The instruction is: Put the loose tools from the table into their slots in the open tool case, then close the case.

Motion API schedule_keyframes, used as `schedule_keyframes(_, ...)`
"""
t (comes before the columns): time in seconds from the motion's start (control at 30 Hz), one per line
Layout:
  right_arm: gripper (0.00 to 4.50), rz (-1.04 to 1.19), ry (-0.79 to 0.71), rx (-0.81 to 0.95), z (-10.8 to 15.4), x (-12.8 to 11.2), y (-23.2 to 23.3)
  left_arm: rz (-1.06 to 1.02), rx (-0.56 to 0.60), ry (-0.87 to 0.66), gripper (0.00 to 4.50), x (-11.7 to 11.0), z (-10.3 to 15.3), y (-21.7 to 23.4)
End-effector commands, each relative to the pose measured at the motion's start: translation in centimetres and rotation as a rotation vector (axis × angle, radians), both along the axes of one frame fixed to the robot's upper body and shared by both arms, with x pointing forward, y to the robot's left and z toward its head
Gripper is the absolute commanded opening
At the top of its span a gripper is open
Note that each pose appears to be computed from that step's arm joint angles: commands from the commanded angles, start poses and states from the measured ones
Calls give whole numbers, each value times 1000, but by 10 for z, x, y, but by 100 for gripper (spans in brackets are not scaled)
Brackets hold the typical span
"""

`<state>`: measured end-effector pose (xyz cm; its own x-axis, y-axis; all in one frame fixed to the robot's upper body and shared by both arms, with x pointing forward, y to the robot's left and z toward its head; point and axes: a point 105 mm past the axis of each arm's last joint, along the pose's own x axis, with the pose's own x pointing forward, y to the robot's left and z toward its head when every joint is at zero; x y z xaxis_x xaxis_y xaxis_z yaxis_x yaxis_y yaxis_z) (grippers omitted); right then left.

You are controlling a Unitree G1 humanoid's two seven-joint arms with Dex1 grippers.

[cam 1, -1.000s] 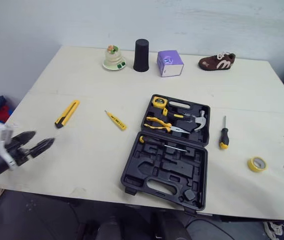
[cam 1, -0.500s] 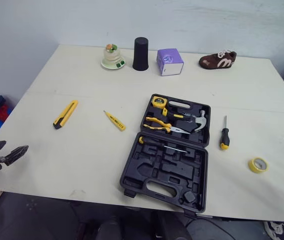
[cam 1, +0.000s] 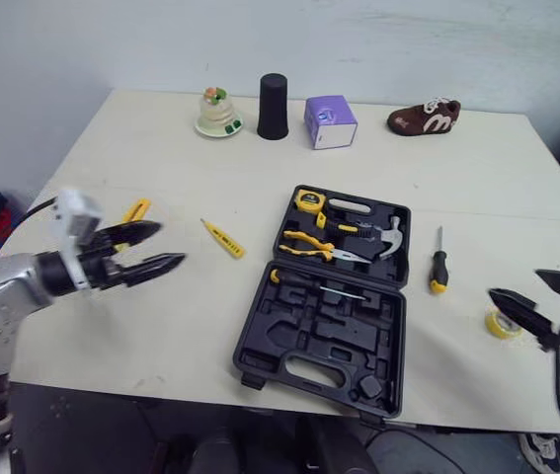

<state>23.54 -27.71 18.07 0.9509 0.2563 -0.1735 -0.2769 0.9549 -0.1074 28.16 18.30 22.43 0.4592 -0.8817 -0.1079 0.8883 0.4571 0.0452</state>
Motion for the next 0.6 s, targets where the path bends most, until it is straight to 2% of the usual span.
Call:
schedule_keyframes(0.03, 450, -108, -16, 7, -2, 10, 14, -194, -8, -67, 448, -15, 23, -37)
schedule_keyframes(0.23, 450, -297, 31, 94, -31, 35, 30, -388, -14, -142, 448, -21, 43, -79)
schedule_keyframes(0.33, 450, -430, 65, 129, -45, 45, 22, -430, -6, -163, 448, -20, 45, -87)
schedule_keyframes(0.47, 450, -499, 146, 113, -60, 59, 16, -458, 8, -180, 448, -20, 49, -91)
schedule_keyframes(0.6, 450, -463, 157, 118, -51, 75, 19, -461, 11, -189, 448, -19, 49, -92)
